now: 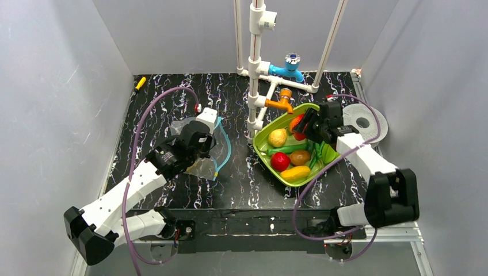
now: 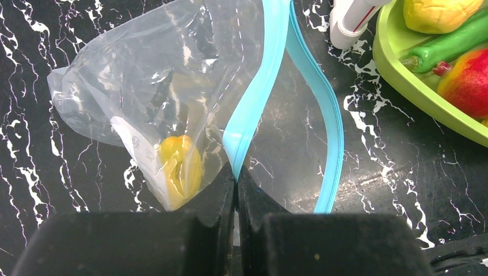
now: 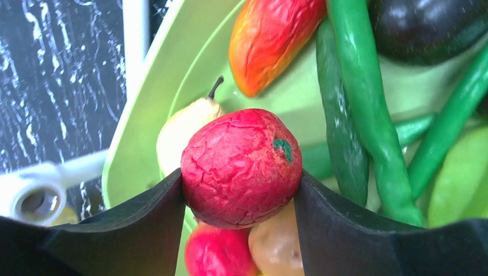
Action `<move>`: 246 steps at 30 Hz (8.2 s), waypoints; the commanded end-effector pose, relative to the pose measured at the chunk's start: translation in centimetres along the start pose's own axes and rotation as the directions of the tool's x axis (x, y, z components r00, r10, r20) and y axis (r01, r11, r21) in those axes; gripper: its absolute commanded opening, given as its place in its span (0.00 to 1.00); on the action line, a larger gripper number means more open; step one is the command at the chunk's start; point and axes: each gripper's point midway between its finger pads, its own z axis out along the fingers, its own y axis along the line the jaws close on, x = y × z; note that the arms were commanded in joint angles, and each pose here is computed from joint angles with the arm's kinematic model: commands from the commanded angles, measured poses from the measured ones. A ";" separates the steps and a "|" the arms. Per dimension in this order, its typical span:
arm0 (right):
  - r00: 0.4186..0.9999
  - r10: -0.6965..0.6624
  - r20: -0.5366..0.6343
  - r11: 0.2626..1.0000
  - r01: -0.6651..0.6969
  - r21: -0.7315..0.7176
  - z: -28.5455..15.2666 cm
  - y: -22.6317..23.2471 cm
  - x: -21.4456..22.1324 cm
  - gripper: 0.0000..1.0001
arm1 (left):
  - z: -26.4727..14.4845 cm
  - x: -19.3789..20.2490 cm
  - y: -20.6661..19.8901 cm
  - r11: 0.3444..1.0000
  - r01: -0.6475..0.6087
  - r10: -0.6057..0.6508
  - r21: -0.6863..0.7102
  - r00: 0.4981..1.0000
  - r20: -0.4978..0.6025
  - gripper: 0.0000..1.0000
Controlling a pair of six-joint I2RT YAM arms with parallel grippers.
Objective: Place the food in the zip-top bag and seal the zipper
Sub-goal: Pick up the fake fruit from the bin, then place the fake fruit in the zipper food storage bag, then pick up the fake fruit from the bin, then place the fake fruit in the zipper food storage bag.
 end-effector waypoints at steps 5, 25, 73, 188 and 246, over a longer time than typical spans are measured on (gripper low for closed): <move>0.999 -0.042 0.009 0.994 0.042 -0.103 -4.8 0.0 3.7 0.14 | 0.2 0.2 0.1 1.000 0.010 -0.010 -0.003 1.000 -0.007 0.00; 0.839 -0.494 0.229 0.713 0.542 -0.445 -12.8 20.5 14.5 0.15 | 0.1 0.2 -0.9 0.998 0.034 -0.034 0.052 0.999 -0.004 0.00; 0.742 -0.590 0.319 0.629 0.670 -0.395 -13.1 30.9 11.7 0.92 | -6.1 -3.4 -3.4 0.932 0.092 -0.191 0.351 0.947 0.258 0.00; 0.985 -0.147 -0.096 0.946 0.168 0.276 -8.9 -0.5 8.9 0.01 | -0.4 -0.1 1.5 0.998 -0.049 0.052 -0.036 0.994 0.096 0.00; 0.836 -0.548 0.026 0.617 0.425 -0.662 -18.4 26.5 18.9 0.22 | -10.2 0.2 -6.4 0.761 0.578 -0.492 0.296 0.811 -0.317 0.00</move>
